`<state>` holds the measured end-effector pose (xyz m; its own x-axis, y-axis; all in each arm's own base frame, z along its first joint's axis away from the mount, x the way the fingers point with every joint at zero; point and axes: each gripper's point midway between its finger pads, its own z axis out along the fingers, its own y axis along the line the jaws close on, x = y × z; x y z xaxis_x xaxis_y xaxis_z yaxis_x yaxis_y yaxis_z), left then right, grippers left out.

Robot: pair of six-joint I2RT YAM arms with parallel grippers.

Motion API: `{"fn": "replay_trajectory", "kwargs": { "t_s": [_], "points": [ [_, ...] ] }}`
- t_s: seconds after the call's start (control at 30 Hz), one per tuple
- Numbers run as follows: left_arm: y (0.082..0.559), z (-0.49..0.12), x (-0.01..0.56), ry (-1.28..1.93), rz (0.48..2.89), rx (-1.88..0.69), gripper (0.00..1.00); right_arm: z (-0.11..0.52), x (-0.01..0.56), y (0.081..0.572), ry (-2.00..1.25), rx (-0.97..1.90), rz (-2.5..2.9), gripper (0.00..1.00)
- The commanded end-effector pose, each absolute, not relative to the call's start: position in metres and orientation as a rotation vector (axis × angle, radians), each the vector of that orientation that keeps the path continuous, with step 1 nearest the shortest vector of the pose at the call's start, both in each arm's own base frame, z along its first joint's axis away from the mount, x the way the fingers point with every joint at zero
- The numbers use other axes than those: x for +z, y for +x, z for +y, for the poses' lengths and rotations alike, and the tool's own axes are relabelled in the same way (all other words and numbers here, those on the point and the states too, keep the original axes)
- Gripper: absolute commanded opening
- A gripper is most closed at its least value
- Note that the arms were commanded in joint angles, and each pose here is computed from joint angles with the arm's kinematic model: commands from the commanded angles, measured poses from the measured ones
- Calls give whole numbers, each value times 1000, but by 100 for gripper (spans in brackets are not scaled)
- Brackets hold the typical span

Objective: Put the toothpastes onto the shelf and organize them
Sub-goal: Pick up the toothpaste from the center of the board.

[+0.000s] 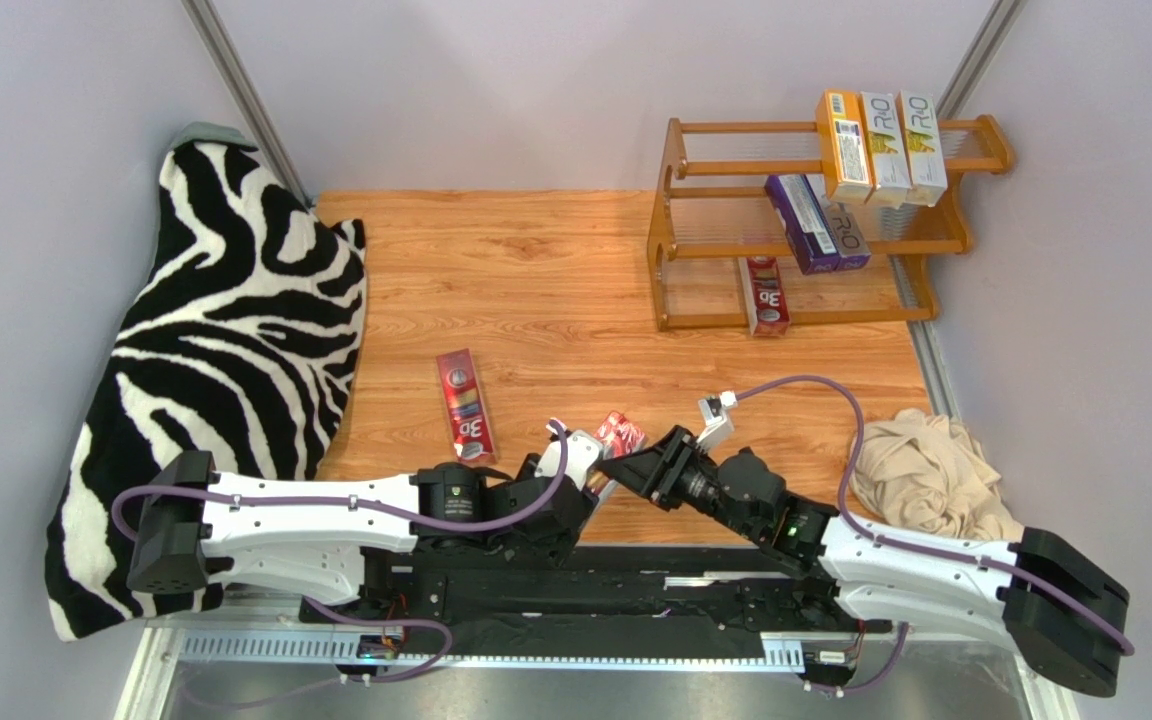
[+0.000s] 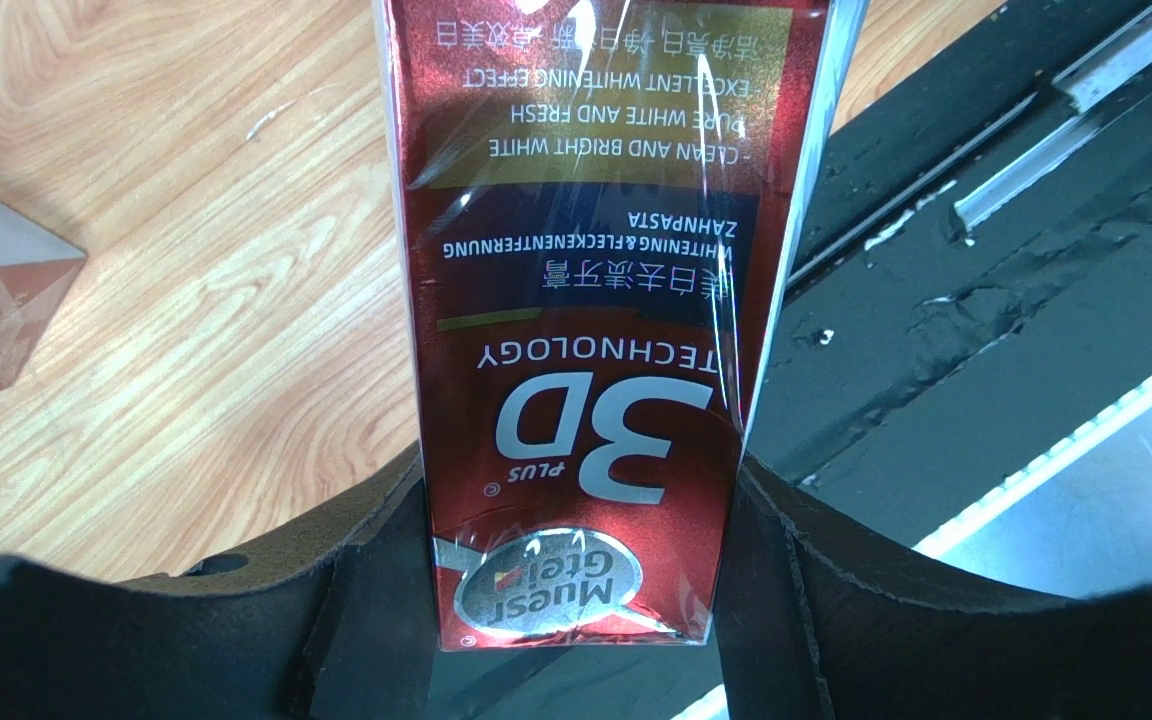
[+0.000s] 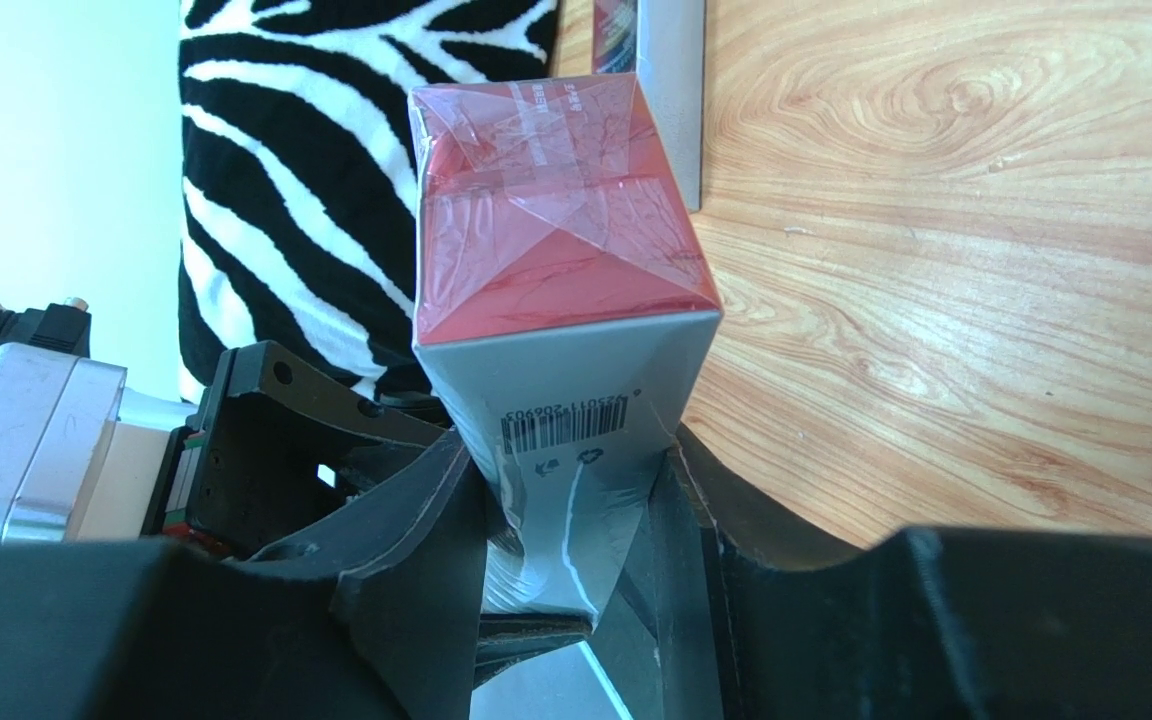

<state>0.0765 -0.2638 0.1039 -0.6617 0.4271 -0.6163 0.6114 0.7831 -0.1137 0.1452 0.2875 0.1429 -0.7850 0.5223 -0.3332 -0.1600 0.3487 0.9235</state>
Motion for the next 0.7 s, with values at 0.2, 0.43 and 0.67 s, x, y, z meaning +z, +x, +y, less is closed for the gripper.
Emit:
{"fn": "replay_trajectory", "kwargs": {
  "t_s": [0.2, 0.43, 0.67],
  "points": [
    [96, -279, 202, 736, 2129, -581, 75, 263, 182, 155, 198, 1324, 1896, 35],
    [72, -296, 285, 878, 1858, -929, 83, 247, 201, 150, 154, 1297, 1859, 35],
    [76, -289, 295, 894, 1805, -1078, 88, 254, 234, 127, -139, 1338, 1780, 35]
  ]
}}
